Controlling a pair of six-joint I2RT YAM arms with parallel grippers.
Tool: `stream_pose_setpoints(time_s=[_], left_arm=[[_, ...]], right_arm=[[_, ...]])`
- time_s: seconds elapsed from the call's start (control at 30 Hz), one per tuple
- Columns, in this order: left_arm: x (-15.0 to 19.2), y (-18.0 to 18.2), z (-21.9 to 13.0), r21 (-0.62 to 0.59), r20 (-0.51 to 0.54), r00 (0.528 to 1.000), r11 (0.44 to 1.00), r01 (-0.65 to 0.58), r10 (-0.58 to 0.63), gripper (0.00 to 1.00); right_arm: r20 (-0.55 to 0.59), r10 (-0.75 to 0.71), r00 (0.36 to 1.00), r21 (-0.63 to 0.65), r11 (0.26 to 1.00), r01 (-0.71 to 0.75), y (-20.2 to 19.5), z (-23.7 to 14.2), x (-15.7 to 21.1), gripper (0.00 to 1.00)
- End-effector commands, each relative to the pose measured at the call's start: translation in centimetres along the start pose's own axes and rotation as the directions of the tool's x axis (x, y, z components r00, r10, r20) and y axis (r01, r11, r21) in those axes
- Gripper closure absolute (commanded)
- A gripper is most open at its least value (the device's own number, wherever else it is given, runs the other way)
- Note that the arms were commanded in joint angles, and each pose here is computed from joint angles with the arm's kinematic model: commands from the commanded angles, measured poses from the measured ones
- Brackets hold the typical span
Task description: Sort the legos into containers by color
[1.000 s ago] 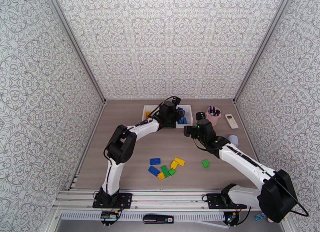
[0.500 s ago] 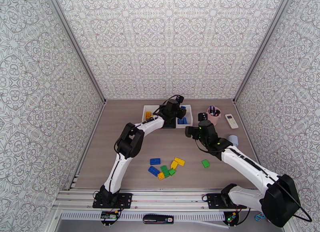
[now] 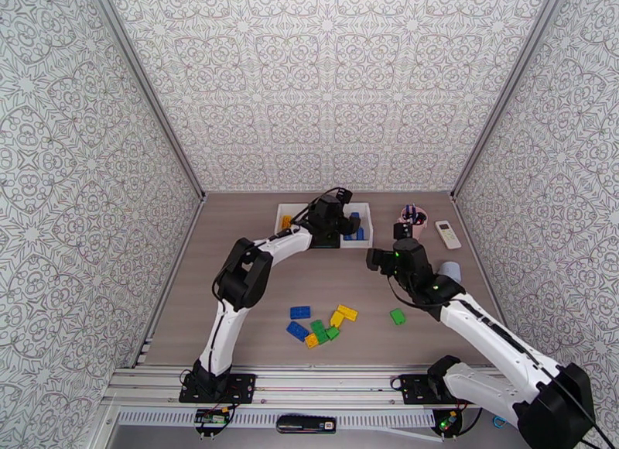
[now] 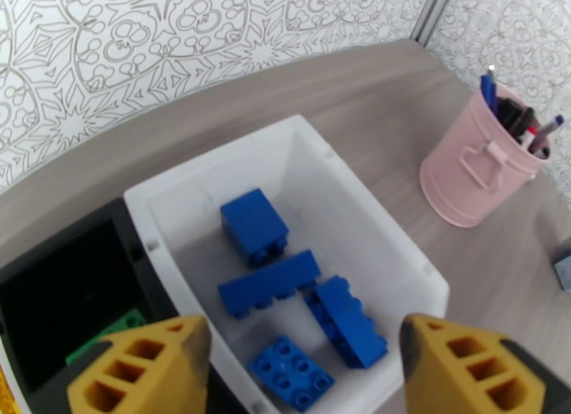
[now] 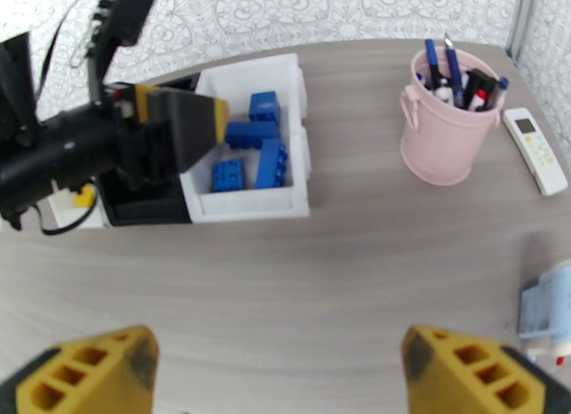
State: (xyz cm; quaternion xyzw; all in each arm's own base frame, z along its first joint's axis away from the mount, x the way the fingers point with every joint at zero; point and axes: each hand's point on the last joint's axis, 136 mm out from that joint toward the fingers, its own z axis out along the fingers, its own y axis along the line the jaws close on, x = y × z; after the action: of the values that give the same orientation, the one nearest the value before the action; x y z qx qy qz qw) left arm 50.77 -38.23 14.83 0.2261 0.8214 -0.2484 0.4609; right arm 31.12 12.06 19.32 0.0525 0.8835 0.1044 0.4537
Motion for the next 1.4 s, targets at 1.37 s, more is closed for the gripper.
stream_pose_setpoints(time_s=[1.37], left_arm=[[8.9, -12.2, -21.3, 0.545, 0.164, 0.859, 0.682, -0.489, 0.485, 0.00]], right_arm=[[-0.660, 0.086, 0.746, 0.189, 0.981, 0.054, -6.8, 0.8, 19.1, 0.16]])
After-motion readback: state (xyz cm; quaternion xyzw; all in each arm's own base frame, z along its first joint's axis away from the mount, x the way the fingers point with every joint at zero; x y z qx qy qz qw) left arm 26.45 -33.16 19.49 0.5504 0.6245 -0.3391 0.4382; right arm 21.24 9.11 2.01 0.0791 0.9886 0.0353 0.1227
